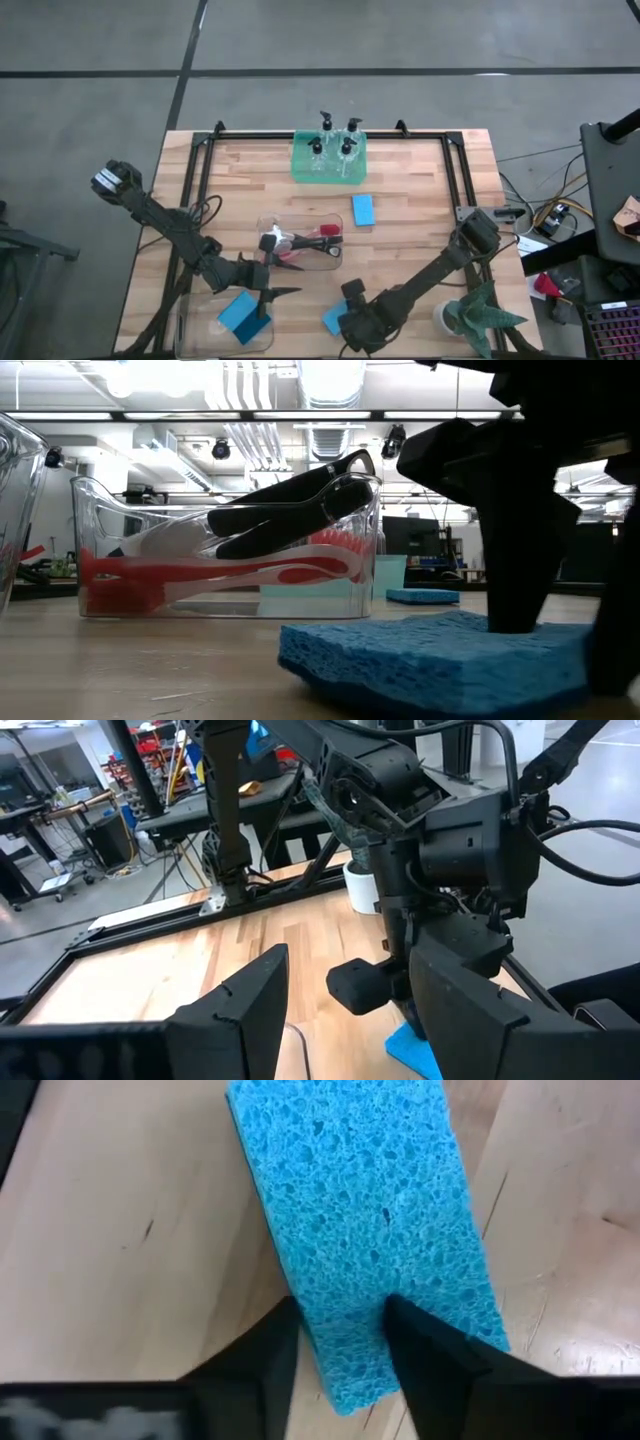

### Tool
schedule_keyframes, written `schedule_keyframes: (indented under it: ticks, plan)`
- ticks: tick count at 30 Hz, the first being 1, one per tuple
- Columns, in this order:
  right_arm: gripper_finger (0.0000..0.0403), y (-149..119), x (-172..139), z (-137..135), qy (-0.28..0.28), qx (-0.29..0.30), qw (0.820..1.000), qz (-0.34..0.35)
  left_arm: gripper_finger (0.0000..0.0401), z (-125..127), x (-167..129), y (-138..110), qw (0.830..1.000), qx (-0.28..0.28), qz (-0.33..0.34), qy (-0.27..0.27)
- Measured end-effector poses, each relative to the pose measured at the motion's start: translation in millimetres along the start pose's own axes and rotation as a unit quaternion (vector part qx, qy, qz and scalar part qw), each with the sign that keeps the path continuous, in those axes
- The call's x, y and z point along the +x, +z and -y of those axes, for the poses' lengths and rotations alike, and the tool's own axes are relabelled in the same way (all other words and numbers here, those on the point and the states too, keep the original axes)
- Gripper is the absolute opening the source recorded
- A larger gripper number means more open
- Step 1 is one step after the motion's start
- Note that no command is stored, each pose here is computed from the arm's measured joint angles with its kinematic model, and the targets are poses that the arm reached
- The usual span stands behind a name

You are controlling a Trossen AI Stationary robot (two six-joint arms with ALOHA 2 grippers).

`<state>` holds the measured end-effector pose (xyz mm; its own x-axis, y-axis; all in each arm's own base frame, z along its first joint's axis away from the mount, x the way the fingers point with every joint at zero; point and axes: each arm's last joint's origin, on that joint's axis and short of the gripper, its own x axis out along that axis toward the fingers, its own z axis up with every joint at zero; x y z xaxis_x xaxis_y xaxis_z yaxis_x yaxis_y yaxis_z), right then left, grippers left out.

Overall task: Pick & Place Kitchen Sink Supplies
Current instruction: Put the blue sponge into the bottom transparent bin

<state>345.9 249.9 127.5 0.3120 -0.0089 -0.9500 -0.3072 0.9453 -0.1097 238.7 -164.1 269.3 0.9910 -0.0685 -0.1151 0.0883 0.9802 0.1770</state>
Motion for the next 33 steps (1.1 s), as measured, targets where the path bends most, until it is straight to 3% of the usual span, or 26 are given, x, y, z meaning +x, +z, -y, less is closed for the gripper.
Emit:
schedule_keyframes:
  ticks: [6,8,14,22,27,33]
  plan:
    - [0.0038,1,-2,1,-0.008,0.003,1.000,0.004,0.0204,0,0,0,1.000,0.000,-0.001,0.001]
    - [0.0019,2,-4,3,-0.008,0.004,1.000,0.006,0.0204,0,0,0,1.000,0.000,-0.001,0.001]
    - [0.0013,5,-27,10,-0.005,0.010,1.000,0.014,0.0204,0,0,0,1.000,0.009,-0.001,-0.001]
    - [0.0011,16,-112,26,0.028,0.030,0.990,0.134,0.0204,3,0,0,0.997,0.032,0.009,-0.063]
    - [0.0011,22,-169,34,0.062,0.001,0.962,0.265,0.0204,7,3,3,0.994,0.034,0.037,-0.093]
    - [0.0011,29,-192,40,0.059,-0.048,0.933,0.352,0.0204,14,13,0,0.993,0.043,0.073,-0.087]
